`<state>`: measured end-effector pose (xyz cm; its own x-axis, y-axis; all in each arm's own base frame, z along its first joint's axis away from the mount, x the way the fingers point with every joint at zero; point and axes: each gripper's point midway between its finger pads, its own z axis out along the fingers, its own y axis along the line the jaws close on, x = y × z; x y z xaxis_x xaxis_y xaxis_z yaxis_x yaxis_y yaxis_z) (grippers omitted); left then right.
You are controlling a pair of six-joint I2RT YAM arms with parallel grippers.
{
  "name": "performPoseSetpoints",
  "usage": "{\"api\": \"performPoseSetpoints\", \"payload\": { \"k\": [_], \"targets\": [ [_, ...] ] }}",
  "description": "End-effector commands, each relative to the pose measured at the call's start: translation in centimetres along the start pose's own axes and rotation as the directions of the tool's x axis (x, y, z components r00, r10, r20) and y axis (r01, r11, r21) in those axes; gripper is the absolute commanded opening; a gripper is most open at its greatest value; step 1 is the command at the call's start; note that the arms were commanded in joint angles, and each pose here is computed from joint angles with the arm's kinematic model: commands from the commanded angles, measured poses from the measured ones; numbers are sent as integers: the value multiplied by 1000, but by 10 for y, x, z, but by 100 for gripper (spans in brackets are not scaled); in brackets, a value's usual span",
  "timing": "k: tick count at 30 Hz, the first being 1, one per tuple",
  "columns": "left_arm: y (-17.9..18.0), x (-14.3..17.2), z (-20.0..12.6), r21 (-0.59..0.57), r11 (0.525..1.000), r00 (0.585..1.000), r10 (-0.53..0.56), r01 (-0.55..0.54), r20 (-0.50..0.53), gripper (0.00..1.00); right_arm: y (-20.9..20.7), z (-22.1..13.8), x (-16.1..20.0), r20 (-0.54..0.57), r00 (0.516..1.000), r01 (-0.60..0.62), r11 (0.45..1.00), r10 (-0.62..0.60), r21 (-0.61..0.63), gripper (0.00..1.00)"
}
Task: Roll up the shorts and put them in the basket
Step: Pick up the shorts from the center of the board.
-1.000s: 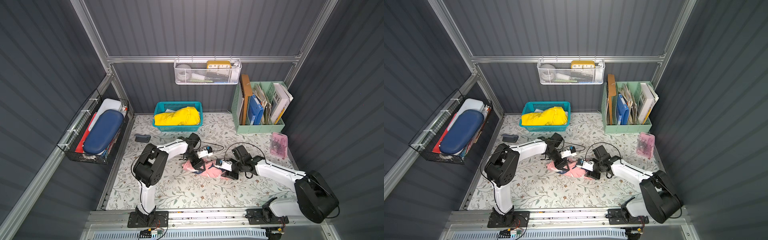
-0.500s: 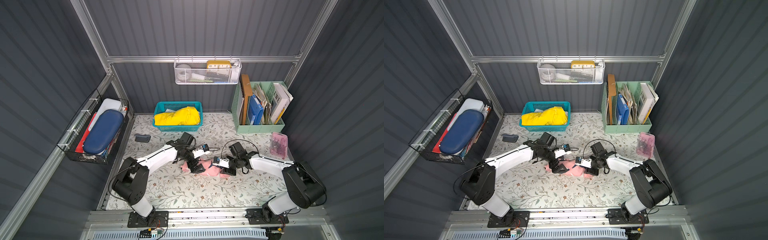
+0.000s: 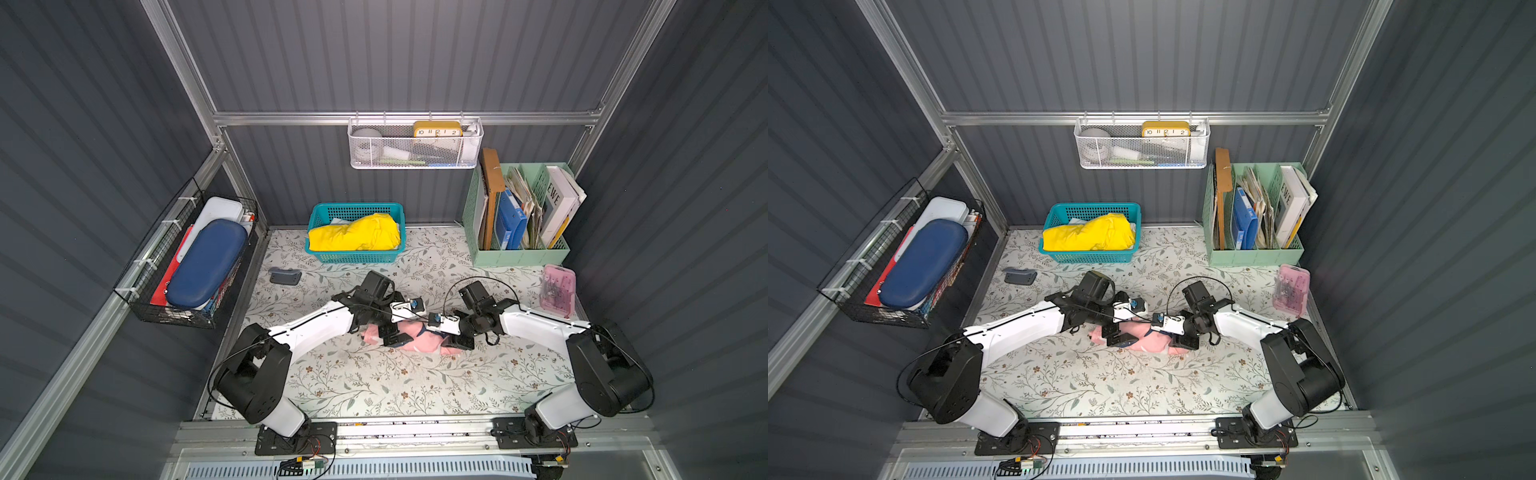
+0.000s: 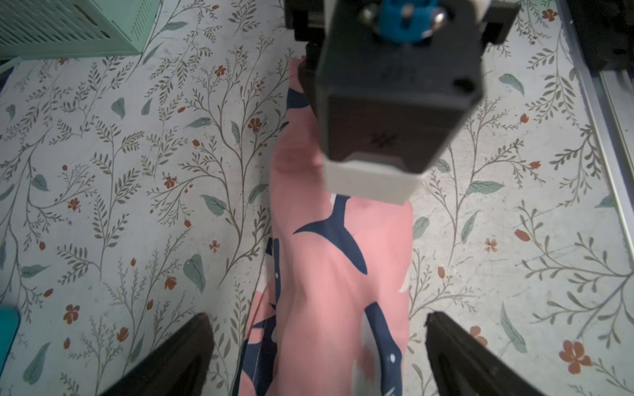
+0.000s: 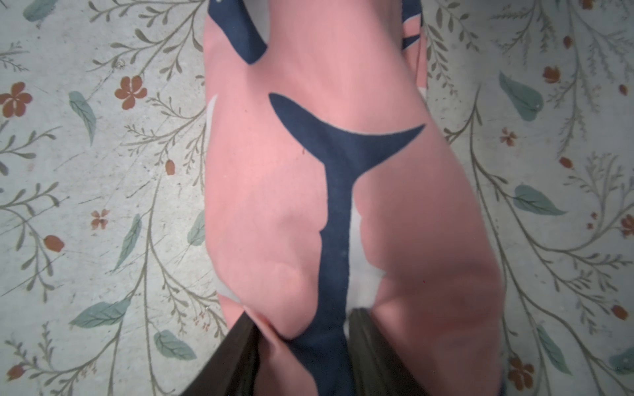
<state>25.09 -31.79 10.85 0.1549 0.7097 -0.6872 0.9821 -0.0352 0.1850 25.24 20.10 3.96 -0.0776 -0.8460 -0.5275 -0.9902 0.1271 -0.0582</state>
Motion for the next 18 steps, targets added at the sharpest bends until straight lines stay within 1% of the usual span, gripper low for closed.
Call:
{"api": "performPoseSetpoints", "payload": {
  "k": [1,13,18],
  "targets": [
    [-4,1,12,2,998,998,60,-60,2,100,4,-1,2,-4,1000,-7,999,7,-39,47],
    [-3,24,45,26,998,997,60,-58,-55,100,5,-2,3,-8,1000,-10,999,10,-49,47],
    [-7,31,50,50,998,996,44,-40,-82,100,4,-5,2,0,1000,-10,999,10,-39,47]
  ]
}}
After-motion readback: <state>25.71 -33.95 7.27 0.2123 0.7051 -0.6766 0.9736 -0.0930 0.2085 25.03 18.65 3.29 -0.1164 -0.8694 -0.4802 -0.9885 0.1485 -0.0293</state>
